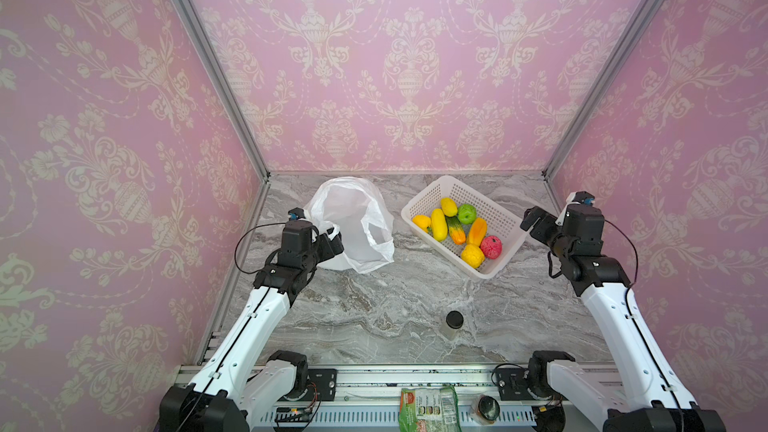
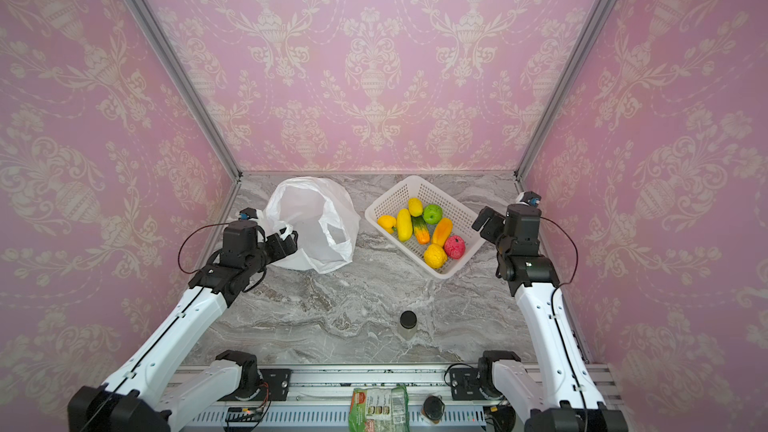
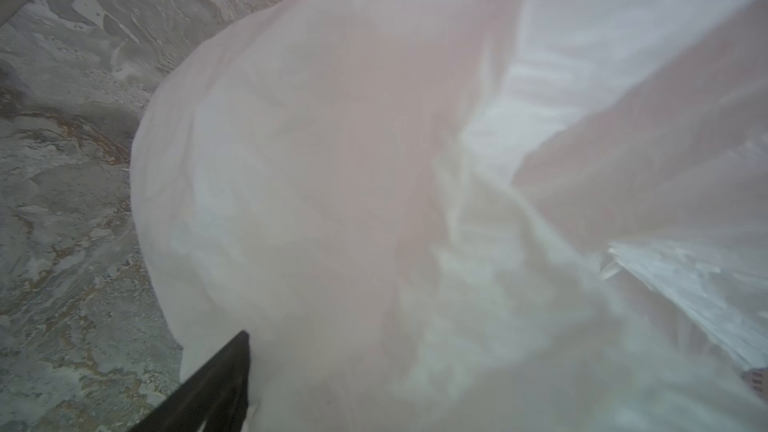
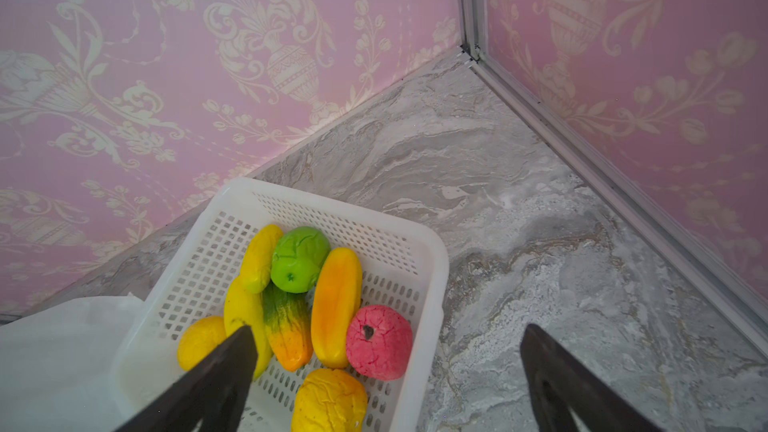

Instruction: Untie the knot of the plastic bag and take out the fruit

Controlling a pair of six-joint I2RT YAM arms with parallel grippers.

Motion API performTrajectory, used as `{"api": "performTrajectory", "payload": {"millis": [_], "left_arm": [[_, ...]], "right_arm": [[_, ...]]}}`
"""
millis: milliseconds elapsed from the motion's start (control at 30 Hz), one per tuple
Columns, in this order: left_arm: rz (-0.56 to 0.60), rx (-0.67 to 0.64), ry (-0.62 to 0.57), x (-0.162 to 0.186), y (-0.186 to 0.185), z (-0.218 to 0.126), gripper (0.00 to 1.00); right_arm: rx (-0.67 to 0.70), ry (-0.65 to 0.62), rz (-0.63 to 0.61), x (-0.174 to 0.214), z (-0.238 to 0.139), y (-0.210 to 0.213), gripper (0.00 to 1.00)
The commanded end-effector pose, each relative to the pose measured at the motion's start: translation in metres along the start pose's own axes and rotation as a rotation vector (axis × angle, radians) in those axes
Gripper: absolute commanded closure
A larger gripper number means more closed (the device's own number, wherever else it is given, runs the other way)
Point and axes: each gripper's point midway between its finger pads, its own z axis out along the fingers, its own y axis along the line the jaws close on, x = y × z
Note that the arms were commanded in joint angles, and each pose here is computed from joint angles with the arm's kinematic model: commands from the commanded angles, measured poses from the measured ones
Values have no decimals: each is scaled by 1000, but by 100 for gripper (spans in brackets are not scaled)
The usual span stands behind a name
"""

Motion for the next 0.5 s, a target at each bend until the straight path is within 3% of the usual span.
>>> {"api": "performTrajectory", "payload": {"millis": [0, 133, 267, 467], "left_arm": [[-41, 76, 29, -2, -16, 13, 3], [-23, 90, 129, 0, -27, 48, 1], [-20, 98, 281, 4, -39, 85, 1], [-13, -45, 361, -2, -28, 100, 1]], "right_arm": [[41, -121, -21, -8, 9, -13, 0], [-47, -185, -42, 16, 30, -11, 0], [3, -153, -48, 32, 53, -22, 0], [44, -156, -68, 31, 59, -28, 0]]}}
